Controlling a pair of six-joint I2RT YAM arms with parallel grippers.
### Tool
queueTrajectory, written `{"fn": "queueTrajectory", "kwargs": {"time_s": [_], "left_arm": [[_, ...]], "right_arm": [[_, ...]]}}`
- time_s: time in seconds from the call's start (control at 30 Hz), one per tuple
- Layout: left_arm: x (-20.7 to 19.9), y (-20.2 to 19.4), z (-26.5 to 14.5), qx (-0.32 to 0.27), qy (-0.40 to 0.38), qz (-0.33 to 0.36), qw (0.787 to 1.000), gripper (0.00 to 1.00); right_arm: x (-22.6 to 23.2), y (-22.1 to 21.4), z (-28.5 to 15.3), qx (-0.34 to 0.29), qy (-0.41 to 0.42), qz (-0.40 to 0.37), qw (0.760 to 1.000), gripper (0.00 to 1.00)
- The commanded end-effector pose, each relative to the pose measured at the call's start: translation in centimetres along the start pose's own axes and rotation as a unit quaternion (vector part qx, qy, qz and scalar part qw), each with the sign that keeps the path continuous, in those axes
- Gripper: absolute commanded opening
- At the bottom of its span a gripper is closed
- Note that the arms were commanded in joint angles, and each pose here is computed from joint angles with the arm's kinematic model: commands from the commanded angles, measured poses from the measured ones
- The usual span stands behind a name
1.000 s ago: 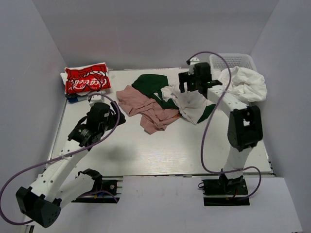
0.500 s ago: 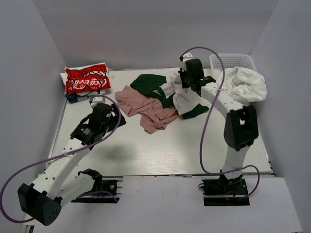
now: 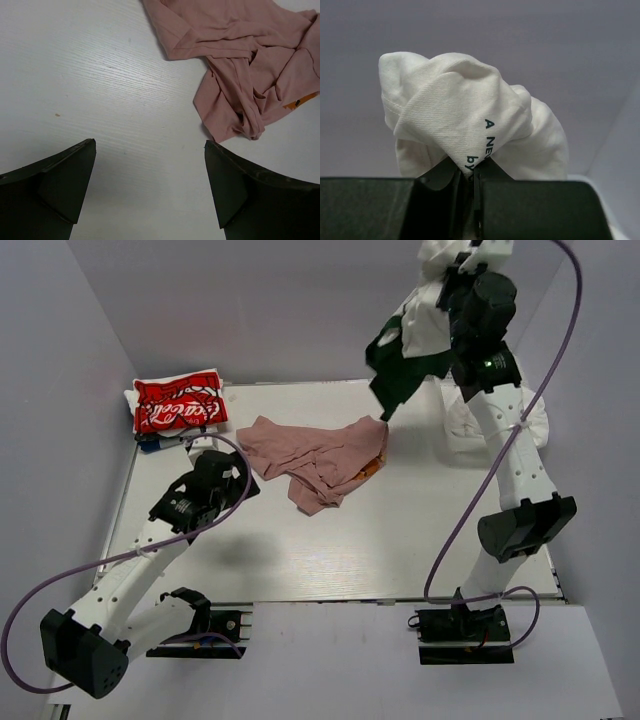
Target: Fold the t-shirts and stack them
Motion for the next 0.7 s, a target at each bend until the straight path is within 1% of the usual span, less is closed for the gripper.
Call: {"fn": "queueTrajectory", "kwargs": {"time_s": [0.0, 0.07, 0.1, 0.13, 0.17, 0.2, 0.23, 0.27, 0.3, 0.33, 0.37, 0.43, 0.47, 0.53, 0.57, 0.6, 0.63, 0.67], "left_arm": [[-0.8, 2.0, -0.8, -0.035, -0.006, -0.015, 0.999, 1.00], [-0.9, 2.1, -0.5, -0.036, 0.001, -0.013, 0.999, 1.00], [-1.1, 2.4, -0.7, -0.038, -0.002, -0.015, 0.999, 1.00], [-0.9, 2.2, -0.5, -0.036, 0.008, -0.012, 0.999, 1.00], [-1.1, 2.5, -0.7, -0.039, 0.004, -0.014, 0.999, 1.00], [-1.1, 2.5, -0.4, -0.039, 0.011, -0.012, 0.999, 1.00], [-1.1, 2.4, -0.2, -0.035, 0.014, -0.010, 0.999, 1.00], [-1.1, 2.4, -0.2, -0.035, 0.014, -0.010, 0.999, 1.00], [-1.3, 2.4, 0.2, -0.038, 0.012, -0.011, 0.999, 1.00], [-1.4, 2.2, 0.6, -0.029, 0.014, -0.008, 0.999, 1.00], [-1.5, 2.2, 0.8, -0.030, 0.014, -0.008, 0.999, 1.00], [-1.7, 1.9, 1.3, -0.022, 0.014, -0.006, 1.000, 1.00], [-1.7, 1.6, 1.9, -0.014, 0.022, -0.001, 1.000, 1.00], [-2.6, 2.2, 2.2, -0.015, 0.015, 0.002, 1.000, 1.00], [-2.8, 2.2, 2.4, -0.006, 0.017, 0.005, 1.000, 1.00], [-3.4, 2.5, 3.0, -0.002, 0.021, 0.007, 1.000, 1.00], [-3.5, 2.4, 3.4, 0.006, 0.029, 0.011, 1.000, 1.00], [-3.5, 2.6, 3.9, 0.004, 0.038, 0.010, 0.999, 1.00]], "right_arm": [[-5.0, 4.0, 1.1, -0.069, -0.127, -0.029, 0.989, 0.00], [-7.8, 4.6, 1.2, -0.086, -0.198, -0.042, 0.975, 0.00], [-8.7, 4.4, 1.2, -0.083, -0.219, -0.060, 0.970, 0.00], [-10.2, 5.2, 0.9, -0.101, -0.245, -0.066, 0.962, 0.00], [-11.8, 5.4, 0.6, -0.100, -0.277, -0.079, 0.952, 0.00], [-12.3, 4.6, 0.8, -0.093, -0.288, -0.086, 0.949, 0.00], [-14.2, 4.8, 0.5, -0.103, -0.313, -0.088, 0.940, 0.00], [-14.5, 4.4, 0.7, -0.101, -0.319, -0.095, 0.937, 0.00], [-14.7, 3.0, 1.3, -0.088, -0.312, -0.107, 0.940, 0.00], [-15.9, 1.6, 1.5, -0.065, -0.320, -0.119, 0.938, 0.00], [-16.1, -0.2, 1.9, -0.040, -0.319, -0.125, 0.939, 0.00], [-16.6, -4.9, 3.0, 0.016, -0.315, -0.138, 0.939, 0.00], [-17.8, -7.6, 3.3, 0.045, -0.313, -0.144, 0.938, 0.00], [-18.0, -13.2, 4.0, 0.121, -0.281, -0.151, 0.940, 0.00], [-18.3, -15.3, 4.4, 0.142, -0.280, -0.137, 0.939, 0.04], [-18.0, -17.7, 3.7, 0.201, -0.266, -0.140, 0.932, 0.20], [-17.9, -18.6, 4.1, 0.210, -0.267, -0.115, 0.934, 0.53], [-17.7, -19.3, 4.2, 0.232, -0.257, -0.104, 0.932, 0.90]]}}
Point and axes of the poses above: each gripper's point midway between its finger pads, its own z axis out along the fingers, its own x axis along the line the jaws close on, y = z × x, the point moved 7 cm from there along -z, back along the fingers, and after that the axes turned 5 degrees about -z, right-handed, at the moved point
